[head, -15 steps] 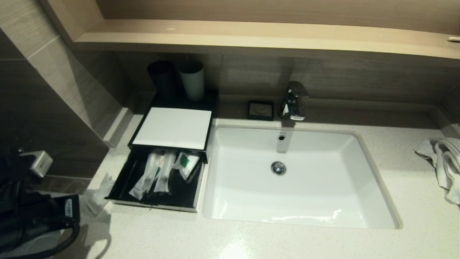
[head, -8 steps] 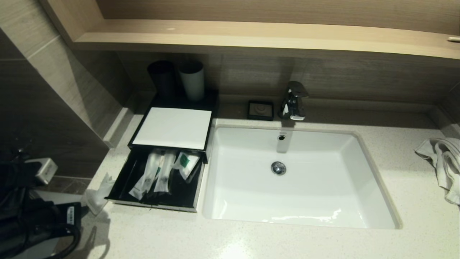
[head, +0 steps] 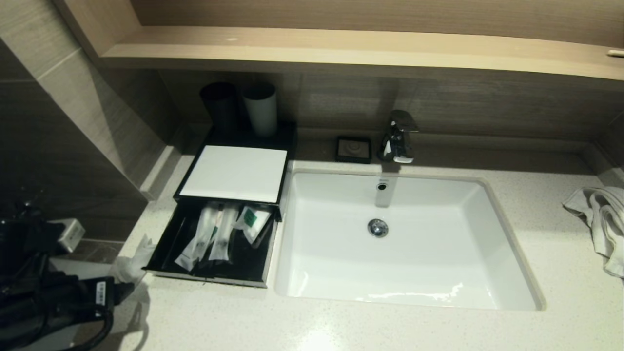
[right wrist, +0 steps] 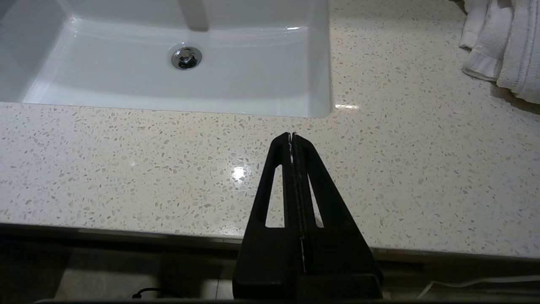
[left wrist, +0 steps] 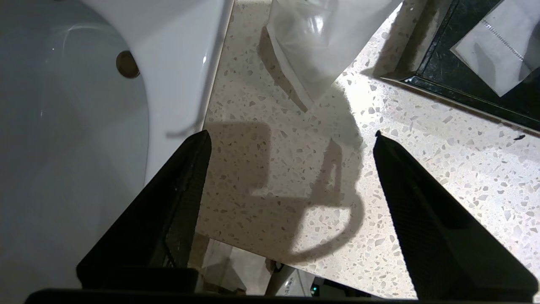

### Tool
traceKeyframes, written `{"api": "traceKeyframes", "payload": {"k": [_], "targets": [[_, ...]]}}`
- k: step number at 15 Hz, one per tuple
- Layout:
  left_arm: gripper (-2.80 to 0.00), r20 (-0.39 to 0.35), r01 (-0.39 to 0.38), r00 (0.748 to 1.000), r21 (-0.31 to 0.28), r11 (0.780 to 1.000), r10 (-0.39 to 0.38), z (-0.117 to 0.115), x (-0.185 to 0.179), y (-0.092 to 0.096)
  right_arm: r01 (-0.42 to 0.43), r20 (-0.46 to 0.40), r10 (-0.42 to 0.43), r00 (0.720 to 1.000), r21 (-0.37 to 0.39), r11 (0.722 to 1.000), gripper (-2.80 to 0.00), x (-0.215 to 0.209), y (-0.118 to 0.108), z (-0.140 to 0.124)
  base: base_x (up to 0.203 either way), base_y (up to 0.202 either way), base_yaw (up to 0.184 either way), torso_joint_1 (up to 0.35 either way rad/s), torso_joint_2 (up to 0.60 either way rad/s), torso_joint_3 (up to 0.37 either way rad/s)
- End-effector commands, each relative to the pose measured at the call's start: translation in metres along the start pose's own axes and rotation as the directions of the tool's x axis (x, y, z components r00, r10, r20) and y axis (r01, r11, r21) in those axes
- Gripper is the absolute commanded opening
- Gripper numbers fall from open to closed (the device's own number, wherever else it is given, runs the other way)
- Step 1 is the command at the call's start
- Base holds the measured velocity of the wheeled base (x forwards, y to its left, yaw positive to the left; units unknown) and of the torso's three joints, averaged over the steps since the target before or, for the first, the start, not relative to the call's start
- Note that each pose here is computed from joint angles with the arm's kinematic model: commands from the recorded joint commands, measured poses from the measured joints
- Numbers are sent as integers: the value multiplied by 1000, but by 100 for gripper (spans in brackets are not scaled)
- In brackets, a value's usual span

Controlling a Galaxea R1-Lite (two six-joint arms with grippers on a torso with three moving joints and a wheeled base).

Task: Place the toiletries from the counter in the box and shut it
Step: Pick up the bathroom toiletry

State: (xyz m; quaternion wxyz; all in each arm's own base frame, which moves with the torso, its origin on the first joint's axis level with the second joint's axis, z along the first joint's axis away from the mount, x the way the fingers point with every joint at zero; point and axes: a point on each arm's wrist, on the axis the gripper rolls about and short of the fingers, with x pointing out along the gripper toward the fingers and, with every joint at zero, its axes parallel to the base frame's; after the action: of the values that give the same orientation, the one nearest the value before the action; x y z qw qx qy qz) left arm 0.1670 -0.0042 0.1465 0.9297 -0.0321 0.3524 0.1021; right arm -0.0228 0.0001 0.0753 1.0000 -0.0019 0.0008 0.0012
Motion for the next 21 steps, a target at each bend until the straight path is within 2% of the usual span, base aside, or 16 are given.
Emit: {"api": "traceKeyframes", "payload": {"k": [1, 5, 21], "targets": [[0, -10, -19, 1000, -13, 1000, 19, 1, 4, 3, 0, 0, 0, 1000, -1, 1000, -280, 0, 0, 0, 0, 0, 0, 0, 0, 0], [0, -5, -44, 999, -39, 998, 43, 5, 12, 7, 1, 0, -1, 1000, -1, 1000, -280, 0, 0, 0, 0, 0, 0, 0, 0, 0], [0, 39, -28, 999, -37, 999, 30, 24, 51, -2, -1, 0, 1, 1000, -1, 1000, -280, 0, 0, 0, 0, 0, 0, 0, 0, 0]]}}
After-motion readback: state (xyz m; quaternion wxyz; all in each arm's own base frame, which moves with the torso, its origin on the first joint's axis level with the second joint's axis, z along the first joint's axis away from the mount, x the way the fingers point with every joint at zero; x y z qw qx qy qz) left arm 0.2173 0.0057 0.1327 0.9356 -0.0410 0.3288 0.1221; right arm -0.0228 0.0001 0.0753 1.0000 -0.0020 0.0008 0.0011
